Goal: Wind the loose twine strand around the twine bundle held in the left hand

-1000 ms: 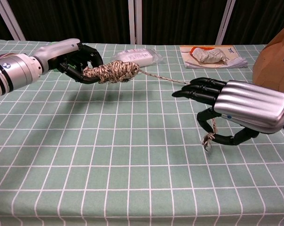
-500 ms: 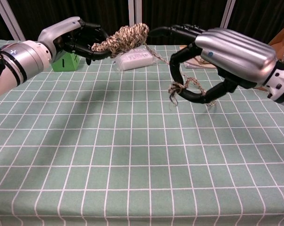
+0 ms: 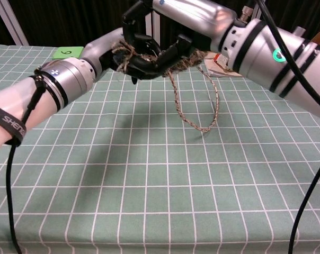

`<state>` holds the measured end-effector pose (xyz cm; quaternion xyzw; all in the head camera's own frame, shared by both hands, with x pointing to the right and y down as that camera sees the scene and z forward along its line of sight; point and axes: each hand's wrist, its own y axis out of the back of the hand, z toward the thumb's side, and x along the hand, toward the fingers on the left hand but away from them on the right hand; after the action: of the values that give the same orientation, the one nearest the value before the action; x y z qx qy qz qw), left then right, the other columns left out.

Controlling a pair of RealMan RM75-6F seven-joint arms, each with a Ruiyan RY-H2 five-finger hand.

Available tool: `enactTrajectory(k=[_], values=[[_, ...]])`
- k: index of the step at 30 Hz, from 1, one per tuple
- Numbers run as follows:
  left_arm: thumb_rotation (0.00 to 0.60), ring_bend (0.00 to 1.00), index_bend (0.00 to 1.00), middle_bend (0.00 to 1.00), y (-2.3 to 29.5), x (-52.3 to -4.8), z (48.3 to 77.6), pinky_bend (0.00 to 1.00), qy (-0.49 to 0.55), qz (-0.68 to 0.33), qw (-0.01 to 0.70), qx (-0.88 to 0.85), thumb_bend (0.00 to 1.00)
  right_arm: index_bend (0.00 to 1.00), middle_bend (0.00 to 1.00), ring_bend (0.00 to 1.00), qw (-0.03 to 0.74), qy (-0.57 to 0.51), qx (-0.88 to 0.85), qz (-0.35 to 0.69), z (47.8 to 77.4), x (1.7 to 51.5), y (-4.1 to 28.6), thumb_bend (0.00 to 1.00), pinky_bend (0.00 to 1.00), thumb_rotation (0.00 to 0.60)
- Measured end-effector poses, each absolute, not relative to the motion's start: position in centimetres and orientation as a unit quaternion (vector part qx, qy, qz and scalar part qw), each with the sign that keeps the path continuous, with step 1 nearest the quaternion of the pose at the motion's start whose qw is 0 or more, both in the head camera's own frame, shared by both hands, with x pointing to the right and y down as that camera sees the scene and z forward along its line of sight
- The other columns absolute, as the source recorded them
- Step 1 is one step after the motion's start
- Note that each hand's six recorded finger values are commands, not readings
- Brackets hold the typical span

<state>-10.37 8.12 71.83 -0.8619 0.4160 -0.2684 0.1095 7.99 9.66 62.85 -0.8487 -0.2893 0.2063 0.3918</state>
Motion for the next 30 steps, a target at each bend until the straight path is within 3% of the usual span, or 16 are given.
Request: enactTrajectory(k=[7,14,21,30], values=[[0.600,0.64,0.76,0.74,10.2,-7.9,71.8,0.64,0.369,-0.267,0.135,-0.880,0.41,0.90,0.08,0.00,0.342,-0.333,-0.854,0.208,61.5,4.4,6.1,0.45,0.00,0.600],[0.600,0.64,0.76,0.75,11.4,-8.0,71.8,0.65,0.350,-0.261,0.137,-0.889,0.41,0.91,0.08,0.00,0.345,-0.382,-0.831,0.211,60.0,3.1,2.0,0.45,0.00,0.600],[0.600,0.65,0.77,0.75,12.0,-9.2,71.3,0.65,0.349,-0.244,0.108,-0.898,0.41,0.91,0.08,0.00,0.342,-0.429,-0.798,0.250,61.0,6.0,-1.5,0.46,0.00,0.600],[0.600,0.66,0.78,0.77,11.2,-11.8,70.3,0.67,0.367,-0.212,-0.004,-0.906,0.41,0.92,0.08,0.00,0.311,-0.466,-0.772,0.299,63.3,12.0,-3.7,0.46,0.00,0.600]])
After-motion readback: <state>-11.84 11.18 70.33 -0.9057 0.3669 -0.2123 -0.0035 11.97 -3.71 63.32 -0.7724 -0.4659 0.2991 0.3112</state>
